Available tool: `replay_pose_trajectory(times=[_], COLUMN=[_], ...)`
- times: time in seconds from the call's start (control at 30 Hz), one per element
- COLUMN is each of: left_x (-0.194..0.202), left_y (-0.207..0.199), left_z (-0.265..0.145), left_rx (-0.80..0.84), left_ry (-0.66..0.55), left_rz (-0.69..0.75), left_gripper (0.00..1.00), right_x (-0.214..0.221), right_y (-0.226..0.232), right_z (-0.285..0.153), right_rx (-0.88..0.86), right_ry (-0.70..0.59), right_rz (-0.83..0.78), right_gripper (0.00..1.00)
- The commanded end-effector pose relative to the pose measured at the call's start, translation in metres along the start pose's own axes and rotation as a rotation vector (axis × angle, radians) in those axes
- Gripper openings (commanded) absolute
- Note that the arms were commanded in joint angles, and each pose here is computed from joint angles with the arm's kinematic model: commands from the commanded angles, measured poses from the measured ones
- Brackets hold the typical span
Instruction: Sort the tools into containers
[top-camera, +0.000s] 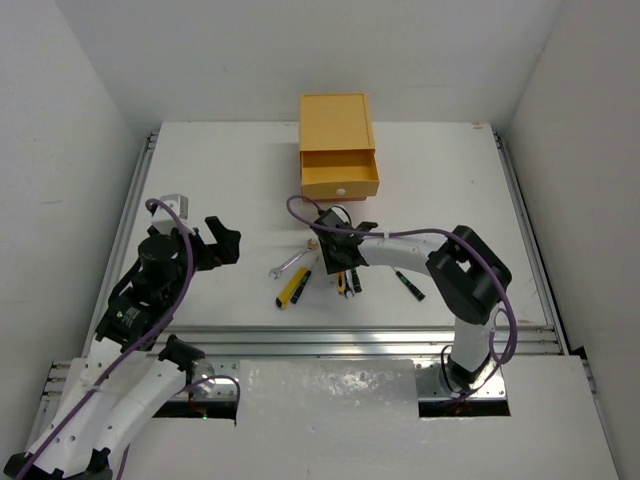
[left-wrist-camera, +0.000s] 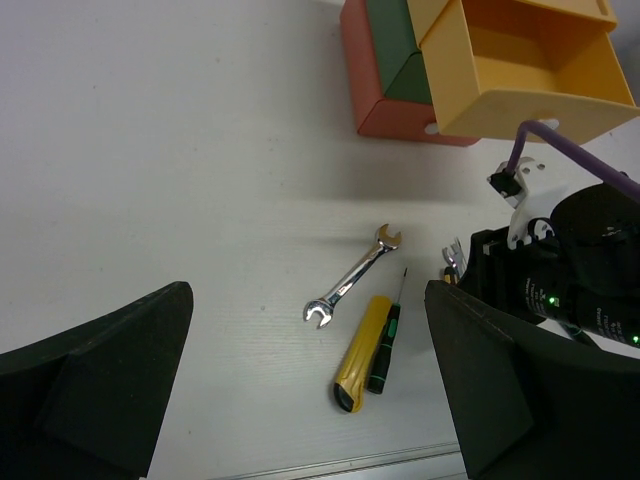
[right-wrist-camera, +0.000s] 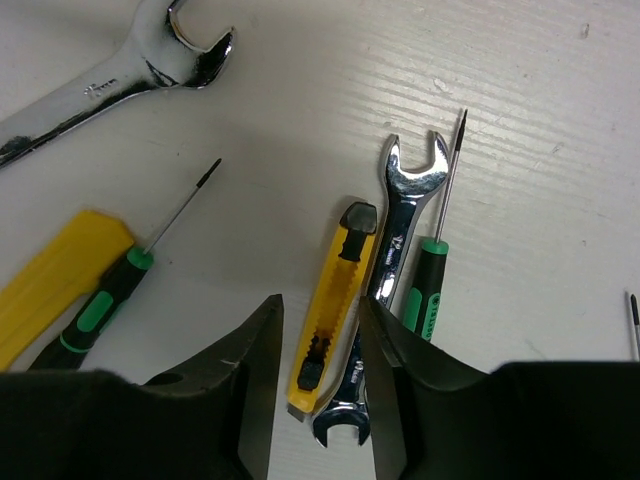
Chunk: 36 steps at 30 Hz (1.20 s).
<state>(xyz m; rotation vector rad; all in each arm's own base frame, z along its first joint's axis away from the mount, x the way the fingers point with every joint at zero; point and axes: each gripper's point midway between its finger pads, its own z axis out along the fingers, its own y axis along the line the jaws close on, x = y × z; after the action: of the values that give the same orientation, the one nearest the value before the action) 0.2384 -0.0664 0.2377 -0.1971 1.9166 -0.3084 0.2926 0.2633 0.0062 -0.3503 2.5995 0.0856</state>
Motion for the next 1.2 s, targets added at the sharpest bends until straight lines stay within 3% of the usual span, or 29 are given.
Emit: replay_pose_trajectory(times=[0.0, 0.7, 0.83, 0.87, 0.97, 1.17], left_x=[-0.012, -0.013, -0.013, -0.013, -0.014, -0.014], left_y=[-0.008, -0.008, -0.008, -0.008, -0.008, -0.009], left_z=[-0.001, -0.003, -0.003, -0.003, -0.003, -0.003], left_rx=[0.038, 0.043, 0.041, 0.043, 0.043, 0.045], left_ry=[-0.049, -0.058, -0.057, -0.058, -0.062, -0.059], left_rz=[0.002, 0.000, 0.000, 0.001, -0.001, 0.000], left_gripper=[1.00, 1.00, 1.00, 1.00, 1.00, 1.00], right_x=[-0.015, 0.017, 0.023, 0.023, 0.017, -0.048], right_y=[0.006, 0.000, 0.003, 0.002, 0.005, 0.026], right_z=[-0.002, 0.016, 0.020, 0.020, 0.014, -0.045], right_rx=[-0.005, 0.017, 0.006, 0.009, -0.010, -0.136], right_ry=[-0.037, 0.028, 0.052, 0.051, 0.022, -0.168], right_rz=[0.030, 0.062, 0.060, 0.066, 0.063, 0.006], right_gripper=[0.36, 0.31, 0.14, 0.04, 0.02, 0.02])
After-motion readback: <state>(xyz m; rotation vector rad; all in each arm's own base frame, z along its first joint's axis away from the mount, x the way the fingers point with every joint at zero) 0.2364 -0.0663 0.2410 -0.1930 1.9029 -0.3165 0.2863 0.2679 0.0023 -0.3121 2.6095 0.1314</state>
